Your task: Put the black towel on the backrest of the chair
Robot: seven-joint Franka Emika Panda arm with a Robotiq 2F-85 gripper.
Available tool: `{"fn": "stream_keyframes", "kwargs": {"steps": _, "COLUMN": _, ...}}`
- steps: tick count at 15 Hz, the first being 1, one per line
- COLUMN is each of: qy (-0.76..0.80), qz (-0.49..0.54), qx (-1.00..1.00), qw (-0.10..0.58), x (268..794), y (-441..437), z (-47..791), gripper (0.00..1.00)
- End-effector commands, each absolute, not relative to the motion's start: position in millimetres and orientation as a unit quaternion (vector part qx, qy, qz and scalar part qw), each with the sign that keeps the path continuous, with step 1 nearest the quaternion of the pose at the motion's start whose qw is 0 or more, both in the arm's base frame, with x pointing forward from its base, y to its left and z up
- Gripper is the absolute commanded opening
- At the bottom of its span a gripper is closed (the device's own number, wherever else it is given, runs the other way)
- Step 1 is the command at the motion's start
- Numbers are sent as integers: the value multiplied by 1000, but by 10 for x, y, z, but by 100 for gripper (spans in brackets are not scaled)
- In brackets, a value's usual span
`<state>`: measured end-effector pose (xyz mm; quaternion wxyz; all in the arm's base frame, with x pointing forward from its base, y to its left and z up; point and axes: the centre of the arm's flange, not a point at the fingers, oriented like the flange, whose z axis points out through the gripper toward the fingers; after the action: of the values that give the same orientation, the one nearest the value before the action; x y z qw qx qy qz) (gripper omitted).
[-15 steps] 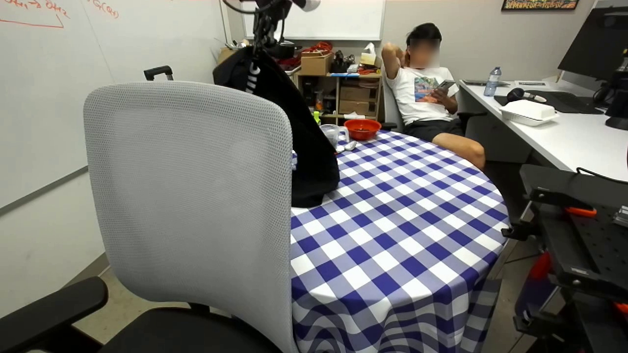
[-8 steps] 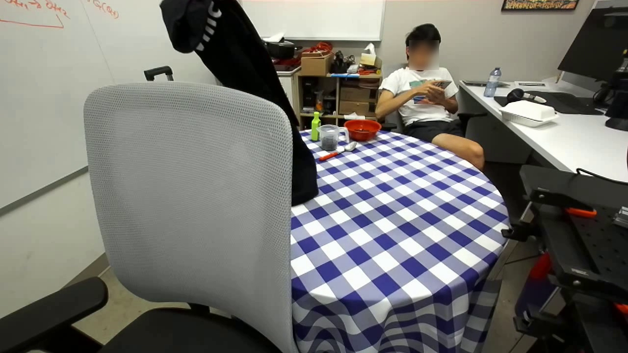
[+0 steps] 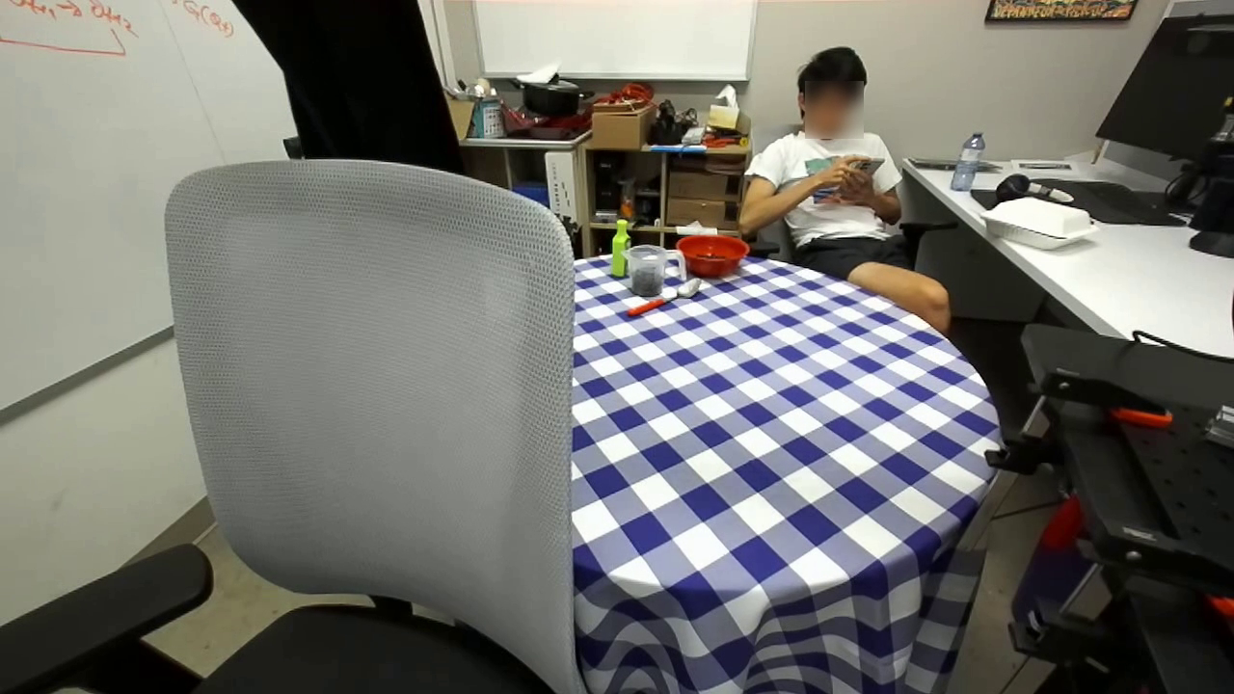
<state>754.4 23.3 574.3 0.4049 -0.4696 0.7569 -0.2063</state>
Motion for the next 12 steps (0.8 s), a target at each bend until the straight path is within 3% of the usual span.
{"fn": "stream_keyframes", "kwargs": {"steps": 1, "qy": 736, "qz": -207, "qx": -506, "qw": 398, "x": 7253, "y": 871, "z": 5875, "gripper": 4}}
{"fn": "stream_keyframes", "kwargs": {"steps": 6, "qy": 691, "qz": -212, "qx": -589, "qw": 361, "x": 6963, "y": 1745, "z": 5558, "gripper": 4}}
{"fn": "stream_keyframes", "kwargs": {"steps": 12, "qy": 650, "qz": -173, "qx": -694, "qw": 256, "x": 6559, "y": 2339, "z": 4705, "gripper": 4}}
